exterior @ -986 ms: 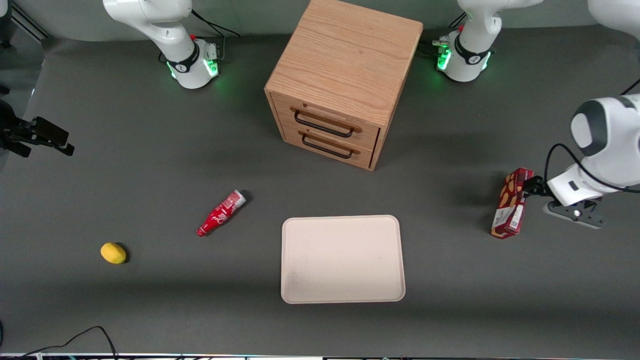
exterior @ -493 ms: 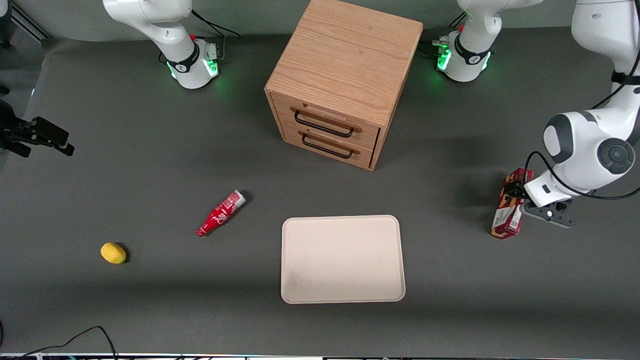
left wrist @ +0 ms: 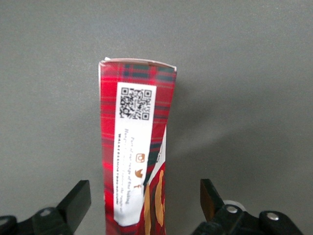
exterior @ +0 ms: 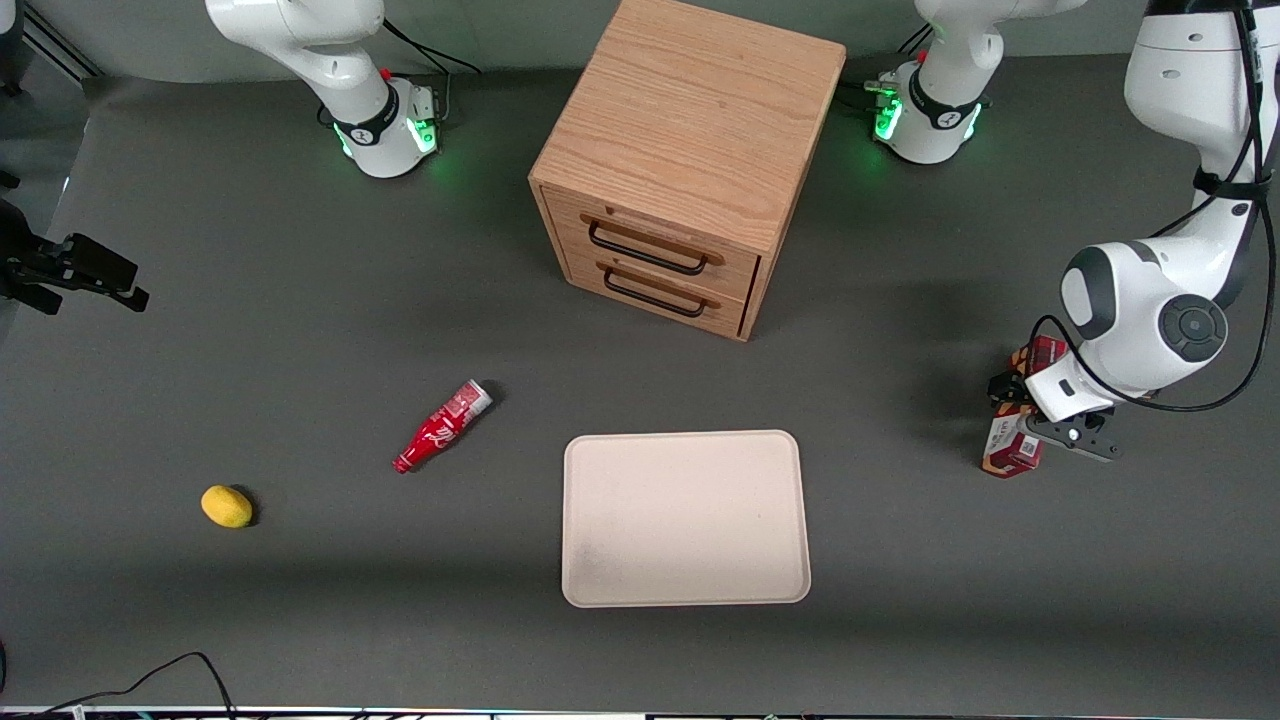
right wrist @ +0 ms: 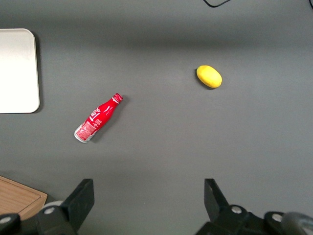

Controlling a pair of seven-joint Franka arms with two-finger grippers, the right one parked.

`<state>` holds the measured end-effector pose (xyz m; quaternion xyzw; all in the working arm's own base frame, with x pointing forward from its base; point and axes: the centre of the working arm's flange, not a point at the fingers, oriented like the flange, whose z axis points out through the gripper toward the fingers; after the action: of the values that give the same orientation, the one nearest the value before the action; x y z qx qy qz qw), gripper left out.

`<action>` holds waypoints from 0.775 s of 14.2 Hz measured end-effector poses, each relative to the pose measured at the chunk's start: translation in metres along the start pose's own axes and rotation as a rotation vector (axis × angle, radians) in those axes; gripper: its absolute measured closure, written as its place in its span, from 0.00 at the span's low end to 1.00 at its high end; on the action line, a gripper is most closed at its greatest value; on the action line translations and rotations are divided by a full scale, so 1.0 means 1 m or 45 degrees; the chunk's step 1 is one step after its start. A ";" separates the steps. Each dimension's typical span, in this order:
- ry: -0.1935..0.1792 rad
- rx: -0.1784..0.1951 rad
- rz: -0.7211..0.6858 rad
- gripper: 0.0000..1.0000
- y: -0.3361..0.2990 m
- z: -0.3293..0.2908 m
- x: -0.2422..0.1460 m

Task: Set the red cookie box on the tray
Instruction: 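Close the left gripper on the end of the cookie box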

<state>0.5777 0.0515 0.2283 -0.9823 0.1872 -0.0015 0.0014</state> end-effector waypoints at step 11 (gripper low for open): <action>0.006 -0.011 0.032 0.80 -0.002 0.000 -0.001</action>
<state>0.5775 0.0541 0.2281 -0.9799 0.1997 -0.0029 -0.0032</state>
